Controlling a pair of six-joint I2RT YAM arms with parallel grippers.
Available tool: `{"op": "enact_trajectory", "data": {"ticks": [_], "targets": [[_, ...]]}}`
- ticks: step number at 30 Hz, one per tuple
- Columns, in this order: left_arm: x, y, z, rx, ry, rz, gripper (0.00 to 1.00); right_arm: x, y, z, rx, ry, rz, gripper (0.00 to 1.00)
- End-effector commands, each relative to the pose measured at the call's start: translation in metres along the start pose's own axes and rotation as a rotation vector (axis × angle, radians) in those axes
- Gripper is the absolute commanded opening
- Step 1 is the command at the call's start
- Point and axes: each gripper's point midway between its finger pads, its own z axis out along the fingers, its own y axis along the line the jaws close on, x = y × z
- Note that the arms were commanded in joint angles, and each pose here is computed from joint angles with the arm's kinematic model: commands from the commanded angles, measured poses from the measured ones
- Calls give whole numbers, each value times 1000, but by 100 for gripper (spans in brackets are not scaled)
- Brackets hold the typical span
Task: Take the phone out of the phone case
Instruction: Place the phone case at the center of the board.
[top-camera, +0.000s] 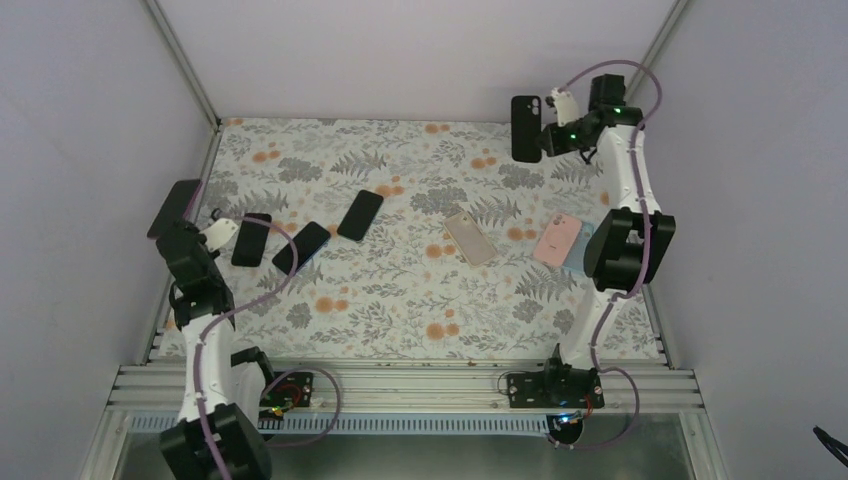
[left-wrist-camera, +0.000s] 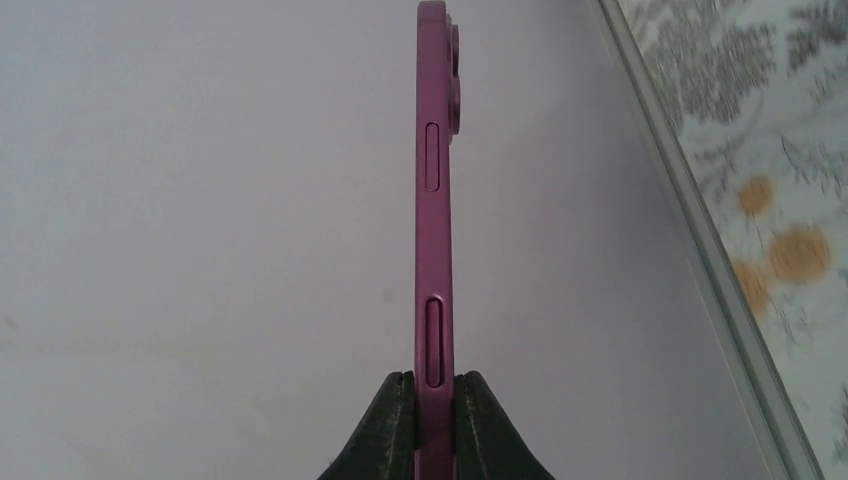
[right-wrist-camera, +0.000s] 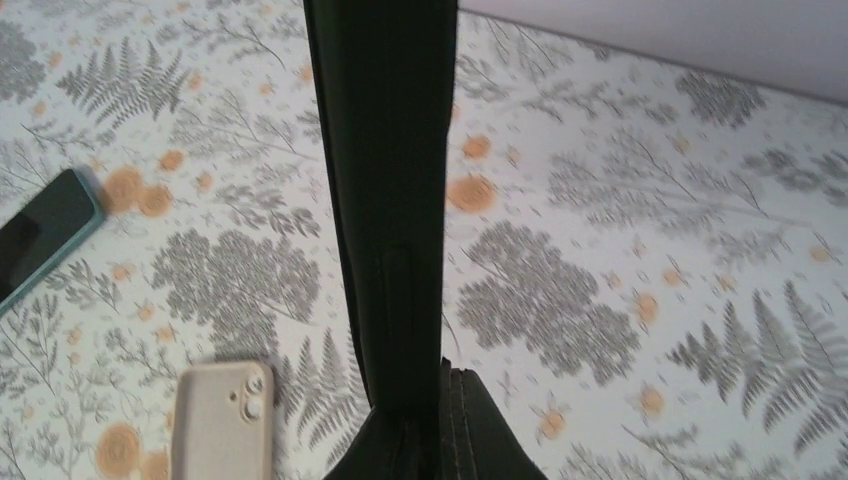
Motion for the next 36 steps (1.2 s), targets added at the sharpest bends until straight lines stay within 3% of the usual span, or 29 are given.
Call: {"op": "enact_trajectory", "data": {"ticks": [1, 10, 24, 28, 30, 33, 34, 36], "targets": [[9, -1, -9, -41, -49, 27, 2, 23, -7, 3, -85, 61, -17, 3], [35, -70, -6, 39, 7, 56, 2, 42, -37, 69, -187, 126, 106, 3], [62, -111, -8, 123, 91, 169, 4, 65, -47, 112, -207, 189, 149, 3], [66, -131, -11, 213, 93, 193, 35, 69, -48, 116, -204, 202, 160, 4], [66, -141, -14, 267, 87, 213, 54, 69, -48, 114, -202, 205, 159, 10], [66, -148, -19, 342, 78, 232, 91, 69, -46, 110, -203, 209, 158, 21], [63, -149, -22, 372, 64, 228, 99, 68, -45, 107, -200, 210, 154, 26], [54, -142, -26, 400, 22, 213, 100, 67, -43, 102, -197, 209, 145, 37]]}}
